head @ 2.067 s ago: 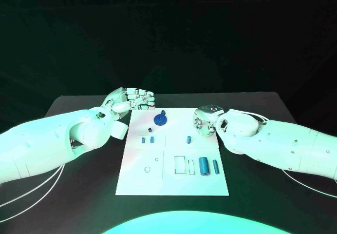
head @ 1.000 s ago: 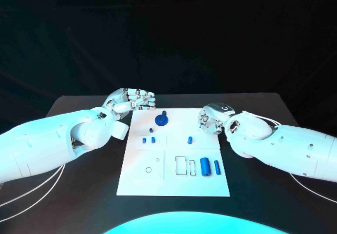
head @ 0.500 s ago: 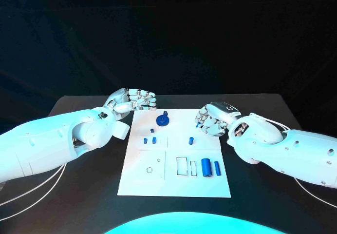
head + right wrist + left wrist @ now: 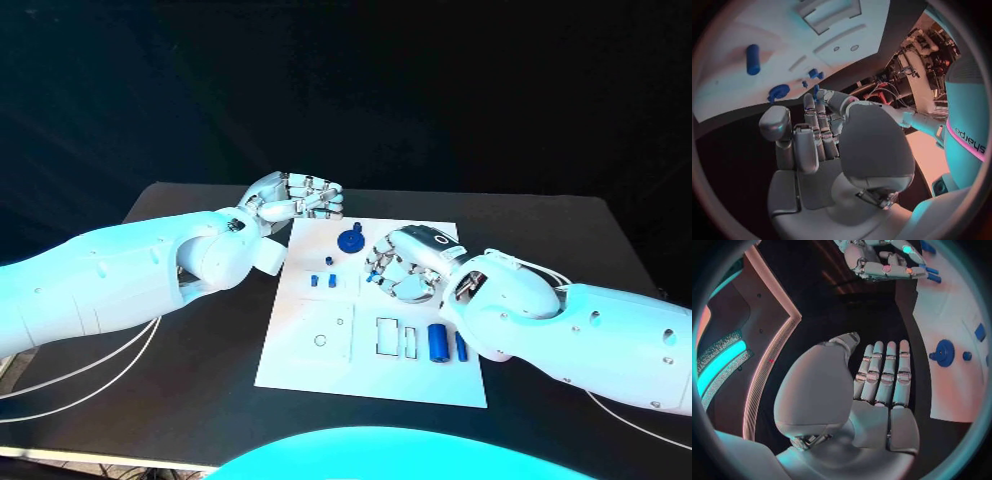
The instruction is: Assemble the parts on the task board
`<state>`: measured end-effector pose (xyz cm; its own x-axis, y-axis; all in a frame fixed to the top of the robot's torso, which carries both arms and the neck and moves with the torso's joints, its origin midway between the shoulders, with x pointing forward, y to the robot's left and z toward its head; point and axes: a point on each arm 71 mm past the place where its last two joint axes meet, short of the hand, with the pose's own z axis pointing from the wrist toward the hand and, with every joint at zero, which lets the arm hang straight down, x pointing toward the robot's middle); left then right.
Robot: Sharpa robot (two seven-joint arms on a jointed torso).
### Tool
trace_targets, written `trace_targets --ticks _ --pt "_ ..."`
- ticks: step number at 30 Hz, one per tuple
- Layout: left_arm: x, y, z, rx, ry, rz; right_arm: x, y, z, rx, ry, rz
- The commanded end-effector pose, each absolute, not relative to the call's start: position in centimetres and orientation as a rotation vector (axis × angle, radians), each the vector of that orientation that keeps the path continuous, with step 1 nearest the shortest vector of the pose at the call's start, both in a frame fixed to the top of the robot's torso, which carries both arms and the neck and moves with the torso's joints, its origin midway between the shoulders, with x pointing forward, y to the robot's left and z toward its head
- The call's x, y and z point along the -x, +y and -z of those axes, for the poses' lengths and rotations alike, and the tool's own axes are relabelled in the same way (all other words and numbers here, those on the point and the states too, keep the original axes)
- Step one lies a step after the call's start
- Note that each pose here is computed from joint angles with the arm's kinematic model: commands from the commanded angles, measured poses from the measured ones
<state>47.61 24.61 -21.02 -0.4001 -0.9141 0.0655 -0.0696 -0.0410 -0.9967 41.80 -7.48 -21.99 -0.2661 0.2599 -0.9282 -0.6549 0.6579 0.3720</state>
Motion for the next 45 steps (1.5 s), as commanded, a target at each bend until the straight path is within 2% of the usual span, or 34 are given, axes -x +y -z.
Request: trace_targets --ticks 1,16,45 --pt "-47.6 24.3 20.9 1.061 1.528 1.538 -41.1 -6.4 22.9 0.405 1.661 -0.924" --pt "-47.8 23.4 21.0 1.057 1.536 1.551 -39.9 -3.4 25.7 0.474 1.723 -0.913" --pt "-47.8 23.1 21.0 1.054 1.544 1.559 -39.5 -2.1 27.1 0.500 1.754 -0.889"
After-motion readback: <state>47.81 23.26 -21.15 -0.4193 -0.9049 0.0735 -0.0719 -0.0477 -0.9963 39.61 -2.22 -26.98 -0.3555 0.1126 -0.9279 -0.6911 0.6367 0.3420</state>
